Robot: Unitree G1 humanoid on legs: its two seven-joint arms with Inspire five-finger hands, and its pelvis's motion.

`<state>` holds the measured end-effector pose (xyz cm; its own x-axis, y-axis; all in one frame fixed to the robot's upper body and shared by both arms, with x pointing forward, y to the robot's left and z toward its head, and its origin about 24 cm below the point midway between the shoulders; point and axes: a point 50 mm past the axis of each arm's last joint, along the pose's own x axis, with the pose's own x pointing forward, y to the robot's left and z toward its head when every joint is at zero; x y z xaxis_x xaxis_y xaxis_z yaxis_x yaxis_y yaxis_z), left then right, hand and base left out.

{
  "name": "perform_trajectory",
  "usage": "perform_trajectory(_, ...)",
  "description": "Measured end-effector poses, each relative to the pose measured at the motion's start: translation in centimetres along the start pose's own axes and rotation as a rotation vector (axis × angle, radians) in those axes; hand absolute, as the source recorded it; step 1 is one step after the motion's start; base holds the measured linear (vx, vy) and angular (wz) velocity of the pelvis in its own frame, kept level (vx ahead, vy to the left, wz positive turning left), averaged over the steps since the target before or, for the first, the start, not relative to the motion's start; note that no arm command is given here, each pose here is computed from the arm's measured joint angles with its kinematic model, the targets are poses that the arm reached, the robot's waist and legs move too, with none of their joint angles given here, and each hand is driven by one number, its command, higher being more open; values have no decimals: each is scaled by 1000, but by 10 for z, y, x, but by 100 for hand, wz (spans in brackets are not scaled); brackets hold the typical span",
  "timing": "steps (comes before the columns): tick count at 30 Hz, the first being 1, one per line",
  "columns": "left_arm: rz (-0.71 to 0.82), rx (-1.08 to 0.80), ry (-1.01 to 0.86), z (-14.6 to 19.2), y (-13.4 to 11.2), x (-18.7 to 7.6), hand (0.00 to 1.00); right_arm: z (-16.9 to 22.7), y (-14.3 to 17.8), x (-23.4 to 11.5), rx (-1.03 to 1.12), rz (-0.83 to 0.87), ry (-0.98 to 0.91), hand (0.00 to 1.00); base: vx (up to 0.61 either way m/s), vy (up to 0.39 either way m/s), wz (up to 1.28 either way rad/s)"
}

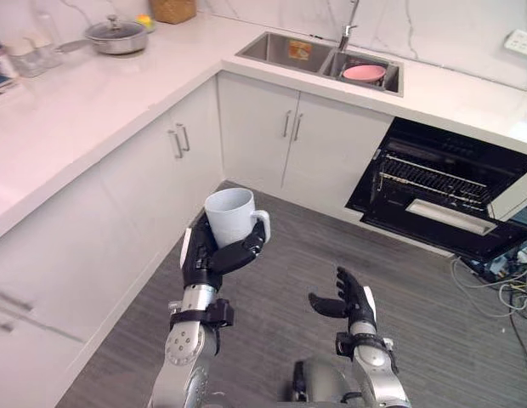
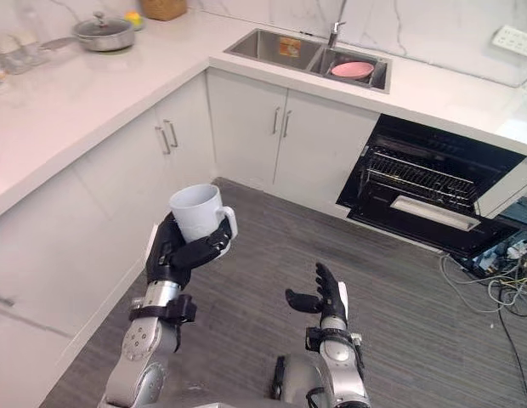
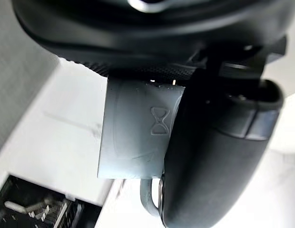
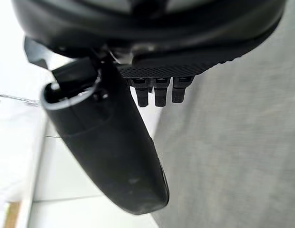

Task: Walk over to the sink, pick up the cup, carry it to the dishwasher, place the cup inside the dishwasher, then close the dishwasher door

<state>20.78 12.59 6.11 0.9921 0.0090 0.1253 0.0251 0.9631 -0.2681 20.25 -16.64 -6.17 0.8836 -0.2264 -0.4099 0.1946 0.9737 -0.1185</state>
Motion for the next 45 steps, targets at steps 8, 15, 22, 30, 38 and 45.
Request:
perform_trajectory(8, 13, -66, 79, -20, -13, -1, 30, 8, -16, -18, -10, -35, -62, 90, 638, -141, -2)
perform_trajectory(15, 15, -72, 95, -23, -11, -7, 30, 53, -11, -19, 67, -52, -274, 90, 459, 1, -106)
perform_trajectory(22, 48, 17, 125, -28, 4, -15, 30, 48, -3, -18, 136, -18, -240, 90, 410, 260, -92)
perform_trajectory(30, 115, 41, 132, -27, 15, -21, 30, 71, 41, -26, 146, 198, -323, 90, 211, 171, -98)
perform_trajectory(38, 206, 56, 172, -41, 32, -21, 30, 83, 35, -12, 65, 233, -382, 90, 194, -103, -52)
perform_trajectory(45, 198, 30, 197, -49, 26, -18, 30, 64, 1, -13, 82, 120, -317, 90, 199, -92, -9)
